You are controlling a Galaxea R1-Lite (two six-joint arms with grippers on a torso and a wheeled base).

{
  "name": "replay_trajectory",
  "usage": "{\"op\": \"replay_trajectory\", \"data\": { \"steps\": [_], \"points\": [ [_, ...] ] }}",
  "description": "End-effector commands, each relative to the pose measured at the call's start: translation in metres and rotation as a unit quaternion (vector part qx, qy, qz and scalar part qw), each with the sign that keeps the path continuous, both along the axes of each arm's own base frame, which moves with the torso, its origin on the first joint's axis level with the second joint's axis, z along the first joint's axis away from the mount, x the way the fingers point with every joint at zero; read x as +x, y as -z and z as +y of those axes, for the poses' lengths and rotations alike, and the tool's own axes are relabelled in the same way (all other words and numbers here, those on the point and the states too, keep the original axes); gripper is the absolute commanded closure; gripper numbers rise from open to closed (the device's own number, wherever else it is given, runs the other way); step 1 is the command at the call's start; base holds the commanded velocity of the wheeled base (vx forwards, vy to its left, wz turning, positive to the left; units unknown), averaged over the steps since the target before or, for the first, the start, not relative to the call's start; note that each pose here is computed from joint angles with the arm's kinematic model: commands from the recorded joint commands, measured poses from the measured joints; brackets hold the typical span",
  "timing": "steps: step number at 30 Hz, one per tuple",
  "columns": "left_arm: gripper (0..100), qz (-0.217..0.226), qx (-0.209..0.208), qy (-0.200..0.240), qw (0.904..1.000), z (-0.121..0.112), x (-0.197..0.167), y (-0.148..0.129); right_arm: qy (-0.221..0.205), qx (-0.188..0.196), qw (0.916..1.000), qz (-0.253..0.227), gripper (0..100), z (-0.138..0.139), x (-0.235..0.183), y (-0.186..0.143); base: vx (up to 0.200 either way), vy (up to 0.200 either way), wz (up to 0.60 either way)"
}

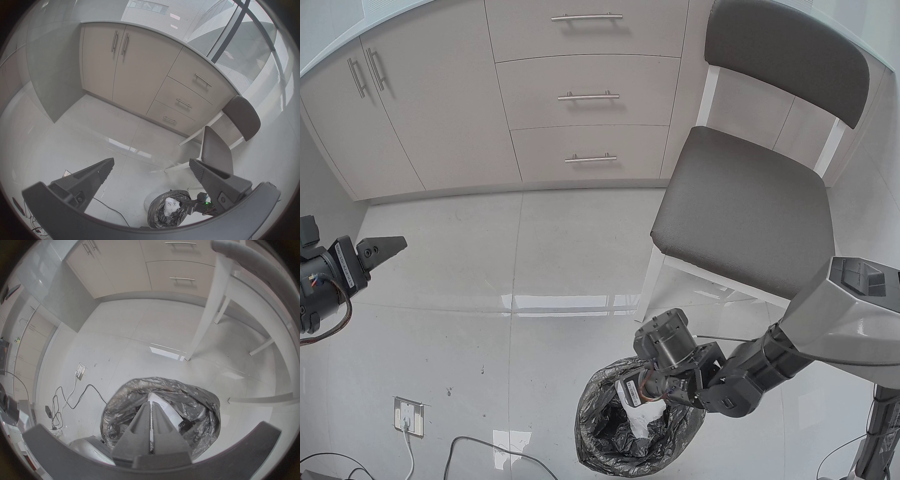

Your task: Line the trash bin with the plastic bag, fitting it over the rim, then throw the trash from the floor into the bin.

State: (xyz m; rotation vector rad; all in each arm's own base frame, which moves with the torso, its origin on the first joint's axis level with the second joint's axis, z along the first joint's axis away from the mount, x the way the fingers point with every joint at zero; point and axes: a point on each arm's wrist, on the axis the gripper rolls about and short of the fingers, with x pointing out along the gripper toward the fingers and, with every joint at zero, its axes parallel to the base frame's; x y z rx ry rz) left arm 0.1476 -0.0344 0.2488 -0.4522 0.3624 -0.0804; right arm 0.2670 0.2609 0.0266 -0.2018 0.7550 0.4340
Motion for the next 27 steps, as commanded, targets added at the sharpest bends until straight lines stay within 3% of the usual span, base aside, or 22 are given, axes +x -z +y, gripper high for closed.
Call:
{"op": "replay_trajectory", "data": {
  "steps": [1,17,22,27],
  "points": [
    [0,-0.003,0.0,0.001,1.0,0.0,-0.001,-0.001,-0.011,-0.001,0.9998,-0.014,100,0.029,0.004,-0.008,0.0,0.0,0.0],
    [0,0.004,-0.001,0.006,1.0,-0.001,0.002,0.001,0.044,-0.063,0.9969,0.017,100,0.017,-0.004,0.037,0.0,0.0,0.0],
    [0,0.009,0.0,0.006,0.9999,-0.001,0.004,0.003,0.061,-0.061,0.9958,0.032,100,0.015,0.003,0.056,0.0,0.0,0.0],
    [0,0.011,0.0,0.006,0.9999,-0.001,0.005,0.004,0.055,-0.027,0.9976,0.032,100,0.016,0.016,0.068,0.0,0.0,0.0]
  ]
}}
